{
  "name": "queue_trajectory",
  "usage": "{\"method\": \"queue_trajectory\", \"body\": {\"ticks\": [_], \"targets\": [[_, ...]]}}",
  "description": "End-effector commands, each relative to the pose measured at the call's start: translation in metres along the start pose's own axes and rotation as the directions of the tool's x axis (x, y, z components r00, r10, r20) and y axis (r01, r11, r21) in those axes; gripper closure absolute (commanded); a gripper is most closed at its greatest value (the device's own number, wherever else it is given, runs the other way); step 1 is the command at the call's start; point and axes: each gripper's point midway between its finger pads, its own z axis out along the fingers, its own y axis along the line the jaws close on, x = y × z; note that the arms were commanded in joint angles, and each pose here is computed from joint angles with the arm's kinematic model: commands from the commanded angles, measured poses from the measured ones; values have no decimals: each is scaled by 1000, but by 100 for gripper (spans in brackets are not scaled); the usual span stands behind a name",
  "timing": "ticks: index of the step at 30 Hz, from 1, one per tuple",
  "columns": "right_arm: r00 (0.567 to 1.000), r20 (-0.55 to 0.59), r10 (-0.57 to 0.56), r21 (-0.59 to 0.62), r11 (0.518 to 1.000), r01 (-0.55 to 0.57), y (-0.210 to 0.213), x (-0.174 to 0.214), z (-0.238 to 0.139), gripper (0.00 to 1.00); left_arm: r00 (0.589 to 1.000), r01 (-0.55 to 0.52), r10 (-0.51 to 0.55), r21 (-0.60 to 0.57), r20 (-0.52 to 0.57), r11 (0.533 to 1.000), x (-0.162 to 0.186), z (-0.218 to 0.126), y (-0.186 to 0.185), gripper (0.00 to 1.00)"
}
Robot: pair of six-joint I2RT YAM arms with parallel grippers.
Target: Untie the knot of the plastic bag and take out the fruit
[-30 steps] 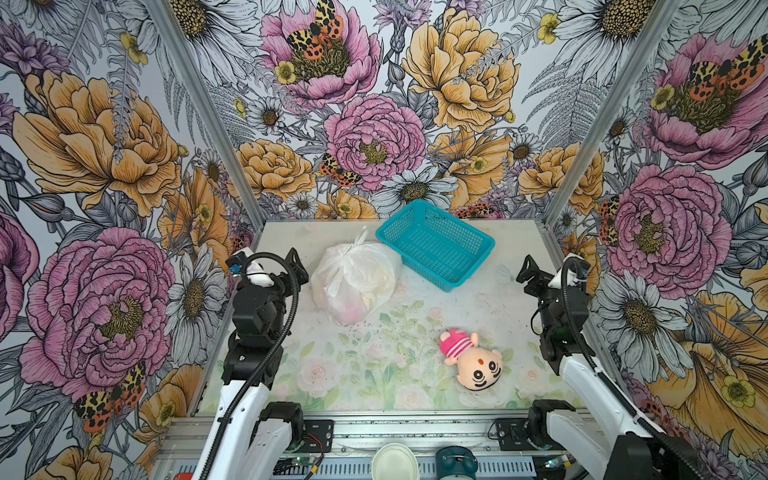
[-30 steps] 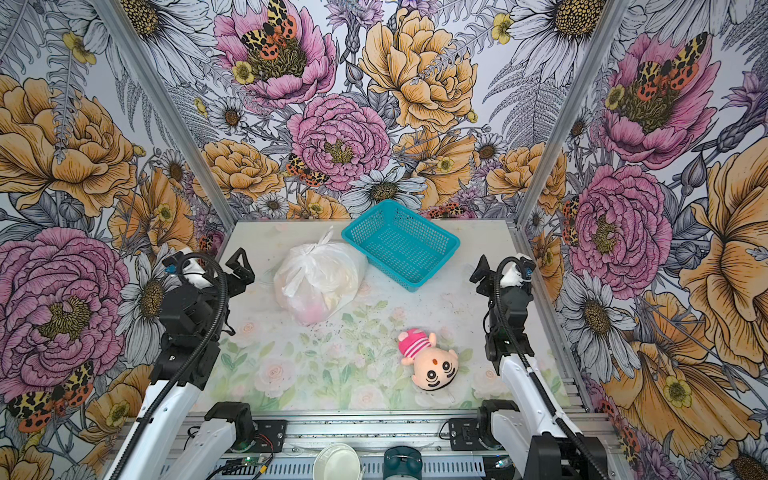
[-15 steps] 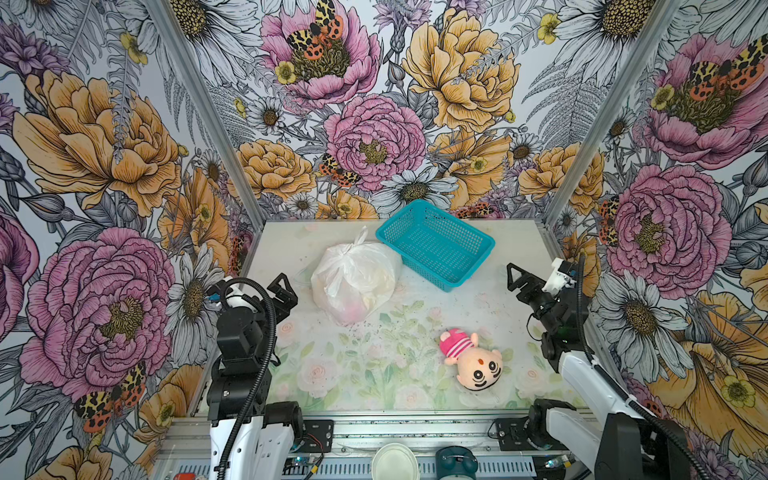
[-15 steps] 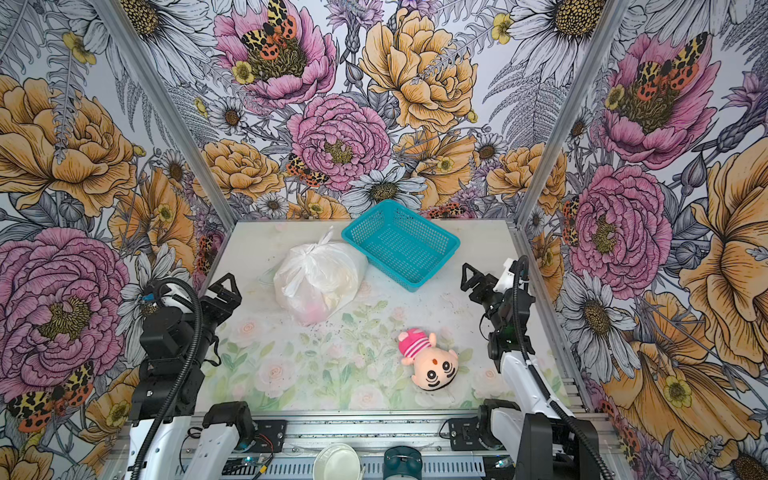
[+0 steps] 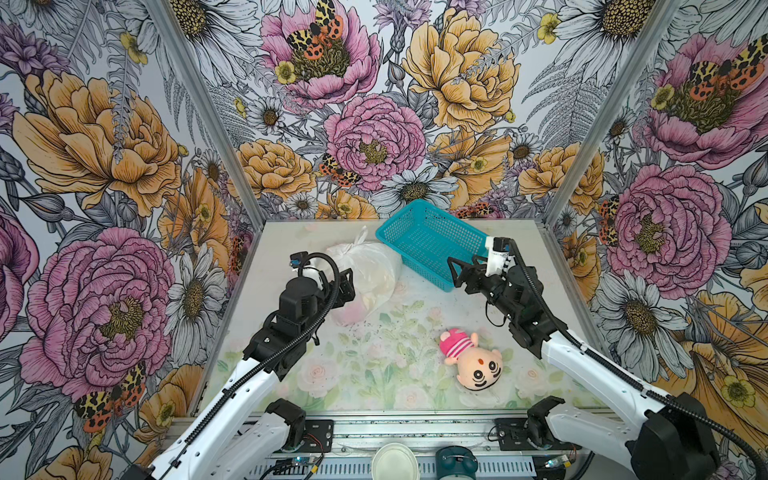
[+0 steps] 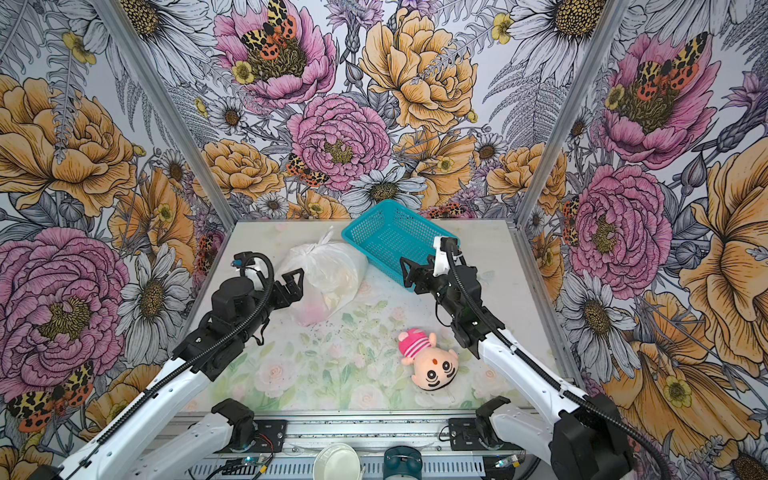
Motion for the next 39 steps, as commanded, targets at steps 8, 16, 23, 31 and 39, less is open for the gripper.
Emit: {"method": "queue_trajectory", "body": {"ticks": [8,16,23,31,39], "targets": [[965,-129,-230,-24,973,229,73,36,32,13,993,-27,37,-82,116,996,-29,-15,11,9],[937,-199,-286,-91,958,273,127,75,56,14,998,28,-23,-85,64,996,-23,-16,26,8],[901,-294,-320,-77,947,311,130,109,86,13,997,66,-64,-54,39,996,-21,-14,27,8],[888,-334,-317,-33,945,325,115,120,134,4,995,90,-86,-73,52,993,-26,-13,35,7],[879,-389,-278,-39,958,285,102,140,193,7,995,90,-87,-83,48,992,-28,-6,36,6]]}}
